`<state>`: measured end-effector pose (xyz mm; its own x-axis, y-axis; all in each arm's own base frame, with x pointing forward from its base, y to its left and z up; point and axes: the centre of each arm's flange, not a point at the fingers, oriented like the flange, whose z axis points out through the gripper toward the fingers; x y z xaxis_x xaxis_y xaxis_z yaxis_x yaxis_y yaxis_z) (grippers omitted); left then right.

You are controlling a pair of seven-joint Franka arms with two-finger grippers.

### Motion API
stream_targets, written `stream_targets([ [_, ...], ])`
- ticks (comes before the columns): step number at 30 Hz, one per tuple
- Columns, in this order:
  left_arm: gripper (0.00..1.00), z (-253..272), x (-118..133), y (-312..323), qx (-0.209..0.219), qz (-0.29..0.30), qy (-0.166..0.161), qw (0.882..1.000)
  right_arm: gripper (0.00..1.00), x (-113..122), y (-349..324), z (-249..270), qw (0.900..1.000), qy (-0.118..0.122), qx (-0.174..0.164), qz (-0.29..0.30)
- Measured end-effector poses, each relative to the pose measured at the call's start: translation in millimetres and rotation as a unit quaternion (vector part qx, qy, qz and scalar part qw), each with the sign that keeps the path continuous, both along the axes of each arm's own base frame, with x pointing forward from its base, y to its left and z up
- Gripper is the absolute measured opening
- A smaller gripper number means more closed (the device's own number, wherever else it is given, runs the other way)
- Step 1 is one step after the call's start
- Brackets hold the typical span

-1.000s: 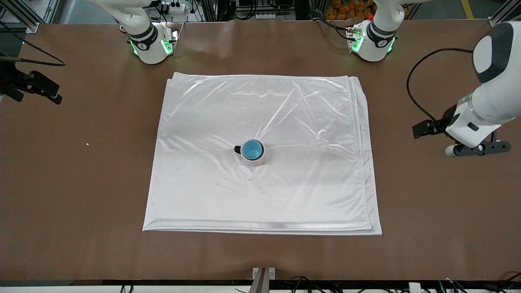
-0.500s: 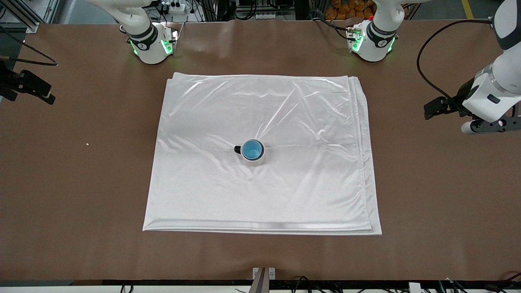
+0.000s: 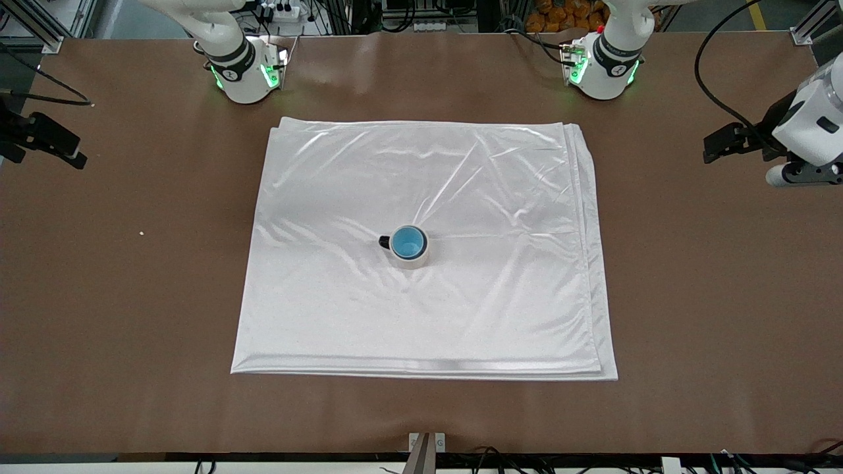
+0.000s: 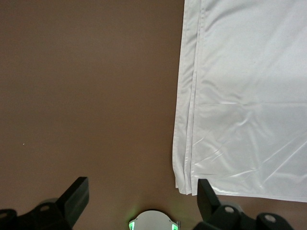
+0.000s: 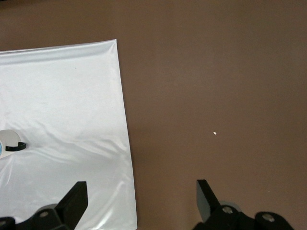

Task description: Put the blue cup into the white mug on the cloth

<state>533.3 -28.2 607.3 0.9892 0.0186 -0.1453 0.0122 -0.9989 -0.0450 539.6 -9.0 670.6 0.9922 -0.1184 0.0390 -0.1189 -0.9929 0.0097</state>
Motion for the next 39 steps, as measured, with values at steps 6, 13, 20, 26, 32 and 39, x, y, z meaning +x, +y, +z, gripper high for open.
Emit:
stream_targets([
  [6, 1.00, -5, -13, 6, 0.001, 0.000, 0.013, 1.000, 1.00, 0, -2, -1, 1.000, 0.000, 0.000, -0.004],
  [13, 1.00, -24, -17, 6, 0.002, 0.000, 0.033, 0.999, 1.00, 1, -16, -2, 1.000, 0.001, 0.000, -0.016],
  [20, 1.00, -32, -15, 7, 0.003, -0.001, 0.032, 0.999, 1.00, 0, -20, -2, 1.000, 0.001, 0.000, -0.021],
  [26, 1.00, -33, -5, 8, 0.008, -0.003, -0.009, 1.000, 1.00, 0, -25, -2, 1.000, 0.001, 0.000, -0.026],
  [32, 1.00, -36, 4, 9, 0.013, -0.019, -0.038, 0.999, 1.00, 0, -26, -2, 1.000, 0.001, 0.000, -0.026],
  [39, 1.00, -37, 7, 9, 0.010, -0.044, -0.046, 0.998, 1.00, 0, -26, -1, 1.000, 0.001, 0.000, -0.026],
])
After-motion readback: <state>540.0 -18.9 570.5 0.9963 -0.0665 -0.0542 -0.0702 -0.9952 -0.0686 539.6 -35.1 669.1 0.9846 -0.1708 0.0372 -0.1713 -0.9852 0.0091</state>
